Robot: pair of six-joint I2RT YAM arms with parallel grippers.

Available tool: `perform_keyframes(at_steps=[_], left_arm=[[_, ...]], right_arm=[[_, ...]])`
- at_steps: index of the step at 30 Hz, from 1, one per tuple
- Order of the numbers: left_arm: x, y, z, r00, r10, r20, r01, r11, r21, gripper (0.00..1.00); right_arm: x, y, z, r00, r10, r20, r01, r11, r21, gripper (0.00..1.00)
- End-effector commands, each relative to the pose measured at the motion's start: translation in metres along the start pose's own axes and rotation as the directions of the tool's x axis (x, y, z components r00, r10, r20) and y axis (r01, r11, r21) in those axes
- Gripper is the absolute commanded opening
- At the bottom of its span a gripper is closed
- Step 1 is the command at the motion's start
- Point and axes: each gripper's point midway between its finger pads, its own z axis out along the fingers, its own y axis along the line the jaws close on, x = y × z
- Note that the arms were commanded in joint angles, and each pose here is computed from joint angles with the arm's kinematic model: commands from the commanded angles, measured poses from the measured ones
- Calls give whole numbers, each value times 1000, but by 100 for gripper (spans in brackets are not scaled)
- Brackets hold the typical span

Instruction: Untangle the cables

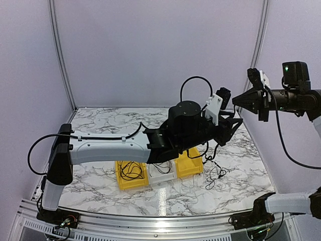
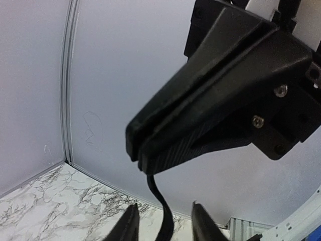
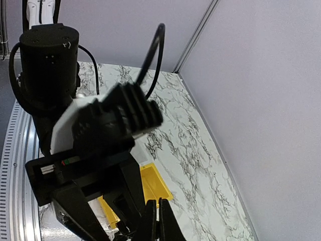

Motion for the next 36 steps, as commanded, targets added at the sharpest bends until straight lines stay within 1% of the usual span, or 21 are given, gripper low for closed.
perform_keyframes(at_steps=[1,3,4,6,7,8,10,13,14,16,19,24,27,31,36], left_arm=[[-8,7,2,999,-33,-4,33,999,19,24],[-7,7,1,999,-36,-8,37,999,19,8],[-6,8,-1,999,-42,-12,42,999,14,2],[-1,12,-7,998,-61,-25,61,998,-5,0],[2,15,-12,997,-73,-33,73,997,-16,0],[1,18,-19,996,-83,-32,82,996,-34,0],[4,27,-36,994,-108,-31,105,992,-77,0],[3,41,-66,988,-153,-9,150,978,-147,0],[5,46,-77,985,-171,-7,167,972,-167,0],[3,52,-96,979,-203,13,201,961,-191,0],[11,57,-116,972,-236,14,234,950,-207,0],[13,55,-131,964,-265,24,264,944,-199,0],[8,53,-135,964,-265,34,266,945,-192,0],[-5,51,-137,966,-253,53,259,949,-178,0],[-19,48,-139,968,-239,74,248,954,-167,0]], right_arm=[[-5,0,4,1000,-8,19,8,1000,1,0],[-1,0,7,1000,-2,14,2,1000,1,0],[2,0,9,1000,3,10,-3,1000,1,4],[14,-4,14,999,28,-20,-28,999,26,29],[24,-7,17,998,46,-47,-44,998,44,39],[35,-7,19,995,63,-73,-60,997,54,47],[65,1,26,987,104,-125,-99,994,46,55],[104,16,32,973,147,-177,-141,989,46,62],[120,24,36,966,162,-199,-159,987,34,64],[150,42,43,958,144,-247,-149,989,-3,67],[195,63,52,940,125,-317,-140,990,-25,72],[246,70,70,917,86,-389,-93,996,1,73],[262,64,83,907,78,-413,-77,997,21,72],[278,56,99,894,101,-436,-102,995,21,70],[300,53,119,880,109,-462,-128,992,-11,72]])
